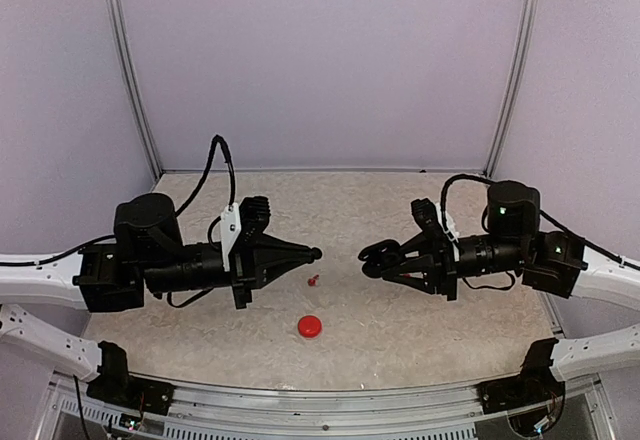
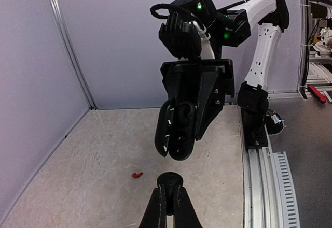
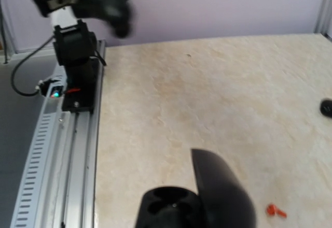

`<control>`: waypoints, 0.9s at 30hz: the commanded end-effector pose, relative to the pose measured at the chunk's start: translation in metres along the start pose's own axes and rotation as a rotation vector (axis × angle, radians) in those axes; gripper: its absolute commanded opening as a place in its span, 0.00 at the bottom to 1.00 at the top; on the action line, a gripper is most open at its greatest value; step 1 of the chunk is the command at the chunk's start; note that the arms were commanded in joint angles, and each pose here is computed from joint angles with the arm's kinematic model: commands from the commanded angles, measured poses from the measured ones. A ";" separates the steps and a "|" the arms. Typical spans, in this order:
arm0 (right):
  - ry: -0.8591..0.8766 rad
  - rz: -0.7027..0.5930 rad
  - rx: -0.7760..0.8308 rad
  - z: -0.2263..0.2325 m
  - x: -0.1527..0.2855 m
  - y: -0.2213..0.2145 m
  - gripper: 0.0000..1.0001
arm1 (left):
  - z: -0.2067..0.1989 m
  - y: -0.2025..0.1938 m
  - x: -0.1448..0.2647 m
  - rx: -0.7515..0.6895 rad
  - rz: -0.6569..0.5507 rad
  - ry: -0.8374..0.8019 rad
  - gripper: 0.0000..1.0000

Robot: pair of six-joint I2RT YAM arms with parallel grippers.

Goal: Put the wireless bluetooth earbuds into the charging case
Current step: Insert the left earbud into the left side groove of the charging case.

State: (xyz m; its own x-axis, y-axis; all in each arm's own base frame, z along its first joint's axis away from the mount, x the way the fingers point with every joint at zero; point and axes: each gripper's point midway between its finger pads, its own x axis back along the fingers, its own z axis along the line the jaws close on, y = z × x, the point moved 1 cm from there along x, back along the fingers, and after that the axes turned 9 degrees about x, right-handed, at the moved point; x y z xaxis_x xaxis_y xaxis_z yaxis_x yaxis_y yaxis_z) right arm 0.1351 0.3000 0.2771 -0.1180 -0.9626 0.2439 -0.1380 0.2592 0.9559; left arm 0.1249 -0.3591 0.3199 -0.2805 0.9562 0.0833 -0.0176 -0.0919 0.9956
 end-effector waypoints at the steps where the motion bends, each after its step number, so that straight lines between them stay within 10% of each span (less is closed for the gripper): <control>1: 0.058 -0.106 0.113 0.003 0.001 0.033 0.00 | -0.017 0.006 0.001 0.012 0.001 -0.002 0.00; 27: 0.170 -0.053 0.157 0.018 -0.027 0.030 0.00 | -0.027 0.001 -0.039 0.015 0.031 0.066 0.00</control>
State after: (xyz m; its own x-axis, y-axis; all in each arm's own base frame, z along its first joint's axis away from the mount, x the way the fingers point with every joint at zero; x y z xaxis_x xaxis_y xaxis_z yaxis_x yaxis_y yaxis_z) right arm 0.1214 0.3304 0.2834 0.0404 -0.9674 0.2498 -0.2661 0.2306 0.9360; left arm 0.1054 -0.3982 0.3060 -0.3243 0.9373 0.1278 0.0188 -0.1287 0.9915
